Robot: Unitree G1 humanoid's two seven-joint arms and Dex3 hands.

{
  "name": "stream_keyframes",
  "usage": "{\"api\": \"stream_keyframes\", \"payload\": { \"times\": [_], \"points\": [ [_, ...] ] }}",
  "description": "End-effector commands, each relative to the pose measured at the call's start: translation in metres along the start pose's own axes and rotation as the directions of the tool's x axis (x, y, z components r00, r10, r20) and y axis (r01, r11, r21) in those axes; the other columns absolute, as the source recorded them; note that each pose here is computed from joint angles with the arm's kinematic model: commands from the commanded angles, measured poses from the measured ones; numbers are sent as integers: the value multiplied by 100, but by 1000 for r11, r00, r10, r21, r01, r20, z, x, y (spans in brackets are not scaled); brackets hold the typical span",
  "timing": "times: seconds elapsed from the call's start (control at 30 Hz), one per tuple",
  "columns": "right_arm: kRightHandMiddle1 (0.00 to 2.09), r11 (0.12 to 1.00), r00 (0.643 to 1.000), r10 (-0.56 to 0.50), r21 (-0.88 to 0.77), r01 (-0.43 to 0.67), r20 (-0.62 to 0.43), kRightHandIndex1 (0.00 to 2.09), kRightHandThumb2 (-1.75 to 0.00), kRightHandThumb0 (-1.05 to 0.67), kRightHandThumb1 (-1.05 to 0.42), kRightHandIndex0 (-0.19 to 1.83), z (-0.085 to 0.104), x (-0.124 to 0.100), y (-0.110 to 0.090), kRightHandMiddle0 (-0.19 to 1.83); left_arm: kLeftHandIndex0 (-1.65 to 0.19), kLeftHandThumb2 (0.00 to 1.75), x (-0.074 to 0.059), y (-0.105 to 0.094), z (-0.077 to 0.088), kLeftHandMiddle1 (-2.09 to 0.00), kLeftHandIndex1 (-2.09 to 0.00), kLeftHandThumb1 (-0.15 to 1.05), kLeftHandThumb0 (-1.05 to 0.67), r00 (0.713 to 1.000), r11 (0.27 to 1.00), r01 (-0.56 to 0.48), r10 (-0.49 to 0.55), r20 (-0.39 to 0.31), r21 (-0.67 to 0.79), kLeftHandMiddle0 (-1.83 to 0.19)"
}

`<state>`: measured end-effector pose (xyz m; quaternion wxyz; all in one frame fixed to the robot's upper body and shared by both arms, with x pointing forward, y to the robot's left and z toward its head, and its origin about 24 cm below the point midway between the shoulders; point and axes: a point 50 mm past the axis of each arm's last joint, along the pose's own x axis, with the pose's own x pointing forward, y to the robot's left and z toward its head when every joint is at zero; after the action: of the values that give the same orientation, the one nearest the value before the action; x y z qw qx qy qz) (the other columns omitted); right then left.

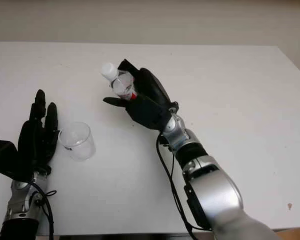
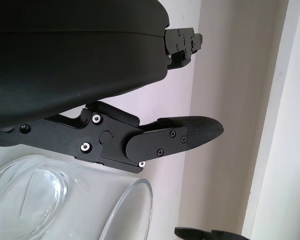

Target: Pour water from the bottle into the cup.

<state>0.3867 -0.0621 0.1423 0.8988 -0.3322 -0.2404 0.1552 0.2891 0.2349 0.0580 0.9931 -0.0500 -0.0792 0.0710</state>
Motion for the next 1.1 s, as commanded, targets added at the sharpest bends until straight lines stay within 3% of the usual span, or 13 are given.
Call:
{"api": "stream_keyframes", "payload": {
  "times": [0.0,0.4,0.63,0.8,1.07],
  "points": [
    [209,998,999,-11,-63,15,52,209,-37,-43,-105,128,11,9,-8,91,9,53,1,0,2,-6,-6,105,-61,1000,1000,-2,2,13,4,8],
    [209,938,984,-2,-340,65,180,209,-27,-44,-105,127,24,15,3,88,10,54,0,-1,0,-5,-5,105,-61,1000,1000,-7,7,16,11,9],
    [209,857,967,68,-511,70,245,209,-30,-48,-105,130,27,15,11,89,10,53,0,-3,-1,-5,-5,105,-61,1000,1000,-9,9,16,4,9],
    [209,730,919,136,-665,159,369,209,-26,-47,-105,127,33,14,14,84,9,53,0,-4,-2,-6,-6,105,-63,1000,1000,-13,13,14,3,8],
    [209,679,861,187,-695,234,473,209,-27,-46,-105,130,41,14,15,81,9,53,0,-6,-3,-5,-6,105,-62,1000,1000,-20,20,11,-10,8]
  ]
}}
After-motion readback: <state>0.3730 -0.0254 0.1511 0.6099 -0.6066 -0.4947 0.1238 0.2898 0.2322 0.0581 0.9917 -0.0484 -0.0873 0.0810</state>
